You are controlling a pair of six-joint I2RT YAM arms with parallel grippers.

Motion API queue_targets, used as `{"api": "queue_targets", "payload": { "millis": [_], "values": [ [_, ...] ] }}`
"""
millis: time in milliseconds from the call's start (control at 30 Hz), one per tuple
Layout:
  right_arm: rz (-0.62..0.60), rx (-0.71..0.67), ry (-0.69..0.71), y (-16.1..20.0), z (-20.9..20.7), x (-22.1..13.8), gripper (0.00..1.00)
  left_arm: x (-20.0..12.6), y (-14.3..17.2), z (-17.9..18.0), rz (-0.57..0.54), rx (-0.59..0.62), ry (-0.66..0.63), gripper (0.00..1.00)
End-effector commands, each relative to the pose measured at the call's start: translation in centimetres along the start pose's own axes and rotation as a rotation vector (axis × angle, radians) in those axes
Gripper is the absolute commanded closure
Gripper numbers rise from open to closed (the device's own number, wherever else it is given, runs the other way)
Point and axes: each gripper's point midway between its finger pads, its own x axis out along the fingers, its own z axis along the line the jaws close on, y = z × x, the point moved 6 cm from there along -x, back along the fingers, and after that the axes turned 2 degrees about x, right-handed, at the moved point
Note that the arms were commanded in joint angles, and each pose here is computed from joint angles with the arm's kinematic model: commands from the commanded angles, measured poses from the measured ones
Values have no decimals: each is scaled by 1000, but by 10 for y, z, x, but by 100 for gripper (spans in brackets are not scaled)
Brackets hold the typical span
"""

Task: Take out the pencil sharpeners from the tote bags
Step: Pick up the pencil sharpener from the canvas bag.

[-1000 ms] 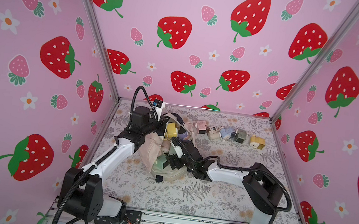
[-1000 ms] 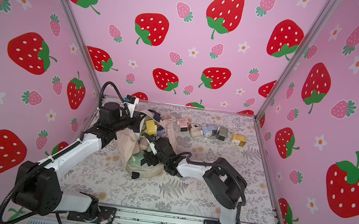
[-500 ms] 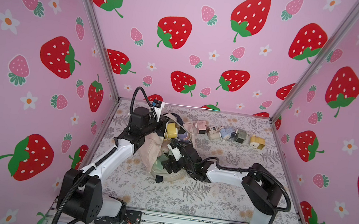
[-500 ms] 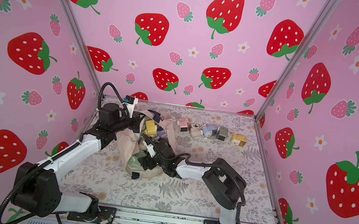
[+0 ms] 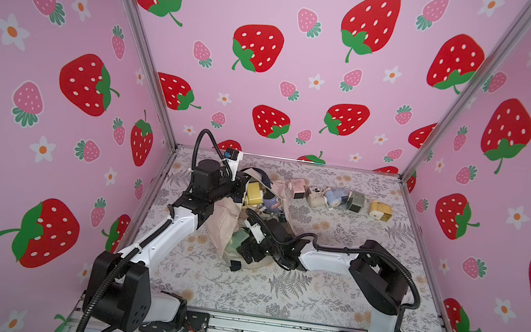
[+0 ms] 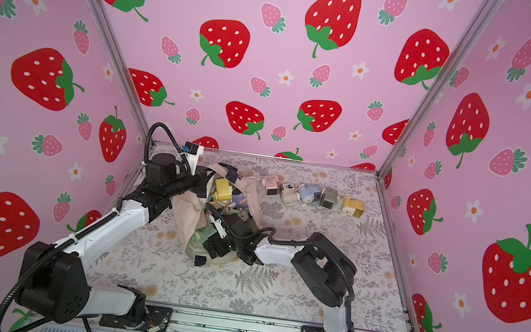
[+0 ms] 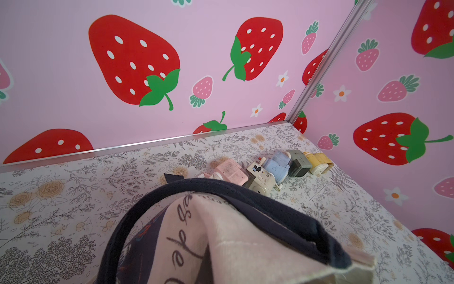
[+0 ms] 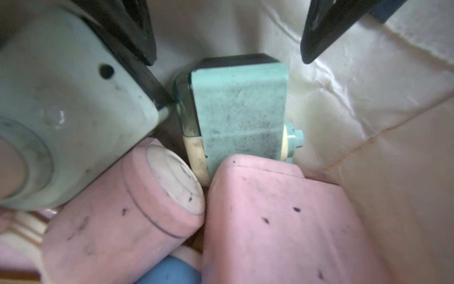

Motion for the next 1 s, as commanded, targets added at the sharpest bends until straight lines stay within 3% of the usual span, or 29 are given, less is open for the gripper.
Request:
{"api": "queue_targets", "payload": {
  "millis": [0,367,767,967],
  "values": [
    [19,15,14,-2,0,12,7,-25,-61,-25,-251,111,93,100],
    [-80,-86,30,-20,-9,50,13,-24,-59,-27,-241,111,106,100],
    [-109,-135,-110,-18,-4,49,47,-23,-58,-26,-235,109,100,100],
    [-112,-190,-148,-16,3,32,52,-23,-57,-26,-229,111,99,100]
  ]
}}
